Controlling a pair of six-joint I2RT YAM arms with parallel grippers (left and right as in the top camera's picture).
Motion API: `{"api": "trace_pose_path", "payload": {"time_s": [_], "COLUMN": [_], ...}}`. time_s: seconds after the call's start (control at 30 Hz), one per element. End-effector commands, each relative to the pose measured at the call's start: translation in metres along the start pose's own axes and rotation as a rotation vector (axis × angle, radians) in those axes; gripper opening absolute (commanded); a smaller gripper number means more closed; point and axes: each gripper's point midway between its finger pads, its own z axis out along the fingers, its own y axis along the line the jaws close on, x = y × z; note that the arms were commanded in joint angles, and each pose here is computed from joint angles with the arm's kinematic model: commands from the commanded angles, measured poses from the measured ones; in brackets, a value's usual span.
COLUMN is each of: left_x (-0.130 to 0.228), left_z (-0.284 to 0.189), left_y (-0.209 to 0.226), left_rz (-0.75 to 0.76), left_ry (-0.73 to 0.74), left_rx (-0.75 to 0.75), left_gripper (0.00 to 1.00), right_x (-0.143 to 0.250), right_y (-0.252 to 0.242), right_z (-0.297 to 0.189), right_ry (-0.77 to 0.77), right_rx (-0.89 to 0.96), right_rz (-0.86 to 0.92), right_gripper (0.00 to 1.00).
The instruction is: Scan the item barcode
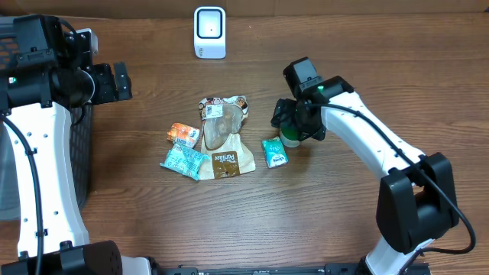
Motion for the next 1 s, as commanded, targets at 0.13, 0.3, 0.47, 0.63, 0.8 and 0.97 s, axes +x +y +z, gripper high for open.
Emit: {"api": "trace_pose_path", "payload": {"time_s": [0.13, 0.3, 0.47, 0.63, 0.8, 0.97], "left_x": [-0.008, -0.008, -0.008, -0.008, -0.008, -0.008], "left_z": [-0.008, -0.008, -0.008, -0.008, -0.008, -0.008], "left_y": [-0.001, -0.001, -0.001, -0.001, -0.001, -0.001], "left_rz": [0.021, 0.021, 0.021, 0.021, 0.021, 0.021], "left_ry": [-0.03, -0.03, -0.03, -0.03, -0.03, -0.03], "left_rx": [-0.003, -0.004, -0.004, -0.003, -0.004, -0.004], "left_gripper": [0.99, 1.0, 0.99, 1.0, 1.0, 1.0], "right_x": [-0.003, 0.0, 0.001, -0.001, -0.002, -0.011], "right_y": [-0.006, -0.01, -0.012, -0.011, -0.011, -0.003], "right_z": [0.003, 0.01, 0.016, 0.016, 0.015, 0.008], "right_ry": [-0.017, -0.019, -0.025, -0.029, -0.032, -0.058], "right_rx": [0.029, 0.04, 0.042, 0.038, 0.037, 0.024], "right_rz": [-0.011, -0.031, -0.042, -0.128, -0.225, -0.362], "right_gripper": [0.76, 0.75, 0.7, 0.57, 0.38, 0.29]}}
